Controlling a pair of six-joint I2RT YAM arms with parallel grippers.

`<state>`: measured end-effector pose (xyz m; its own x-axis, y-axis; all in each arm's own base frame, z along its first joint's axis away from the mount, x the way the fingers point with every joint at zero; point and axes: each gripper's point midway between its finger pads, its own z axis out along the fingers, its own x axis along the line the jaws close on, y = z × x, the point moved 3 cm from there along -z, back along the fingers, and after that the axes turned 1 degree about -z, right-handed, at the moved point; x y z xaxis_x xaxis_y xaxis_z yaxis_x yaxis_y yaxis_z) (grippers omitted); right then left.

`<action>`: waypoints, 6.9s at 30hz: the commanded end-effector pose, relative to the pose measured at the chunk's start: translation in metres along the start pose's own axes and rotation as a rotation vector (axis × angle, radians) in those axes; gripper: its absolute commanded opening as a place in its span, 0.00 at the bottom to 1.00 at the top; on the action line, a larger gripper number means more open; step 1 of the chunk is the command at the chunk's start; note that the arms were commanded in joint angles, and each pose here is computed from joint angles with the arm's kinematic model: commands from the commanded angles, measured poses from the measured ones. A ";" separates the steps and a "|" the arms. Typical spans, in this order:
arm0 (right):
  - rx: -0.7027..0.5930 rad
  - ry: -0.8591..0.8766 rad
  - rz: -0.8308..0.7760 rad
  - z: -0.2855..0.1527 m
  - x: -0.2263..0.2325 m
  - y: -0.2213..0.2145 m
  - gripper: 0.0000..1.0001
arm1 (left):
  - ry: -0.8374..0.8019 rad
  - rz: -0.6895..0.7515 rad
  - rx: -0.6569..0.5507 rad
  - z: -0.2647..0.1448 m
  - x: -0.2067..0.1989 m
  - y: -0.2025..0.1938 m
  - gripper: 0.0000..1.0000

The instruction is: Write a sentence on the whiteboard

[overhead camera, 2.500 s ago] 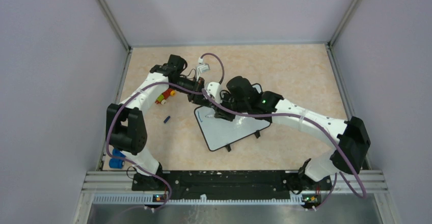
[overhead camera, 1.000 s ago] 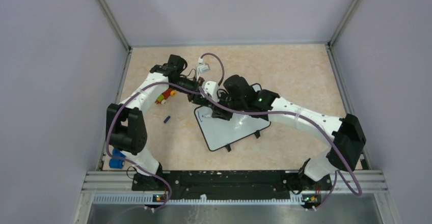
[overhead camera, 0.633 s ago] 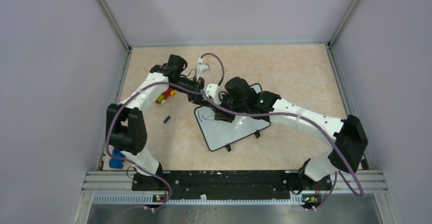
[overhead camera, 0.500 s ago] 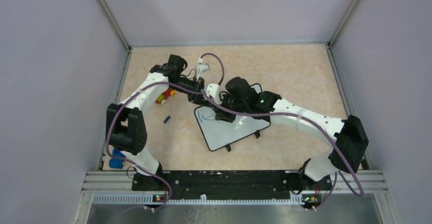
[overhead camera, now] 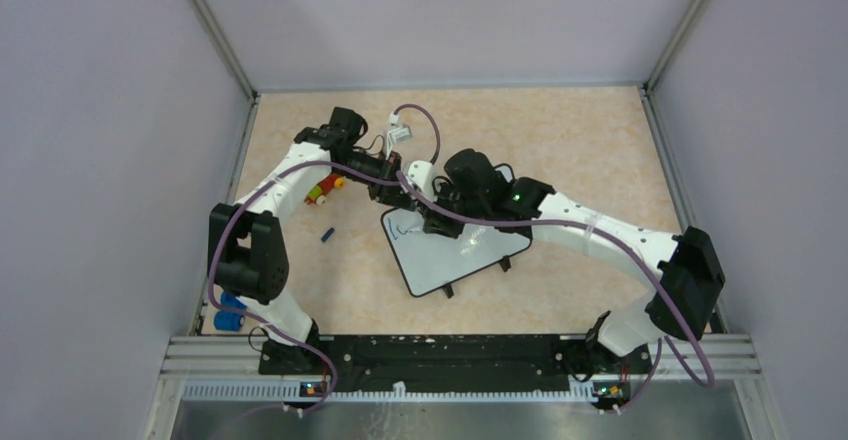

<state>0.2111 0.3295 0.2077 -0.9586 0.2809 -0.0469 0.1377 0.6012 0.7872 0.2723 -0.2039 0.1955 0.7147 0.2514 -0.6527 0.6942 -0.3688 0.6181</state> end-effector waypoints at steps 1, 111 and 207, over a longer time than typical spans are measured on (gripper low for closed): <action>-0.099 -0.087 -0.008 -0.007 -0.021 0.034 0.00 | -0.039 0.049 -0.012 0.002 -0.009 0.007 0.00; -0.102 -0.128 0.040 -0.023 -0.041 0.028 0.00 | -0.040 0.046 -0.010 0.003 -0.009 0.006 0.00; -0.010 -0.051 0.029 -0.011 -0.027 -0.005 0.00 | -0.036 0.049 -0.008 0.003 -0.008 0.006 0.00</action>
<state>0.2296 0.3095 0.2166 -0.9440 0.3288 -0.0266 0.1793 0.5791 0.7953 0.2741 -0.2032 0.1940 0.7257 0.2559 -0.6386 0.6835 -0.3741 0.6268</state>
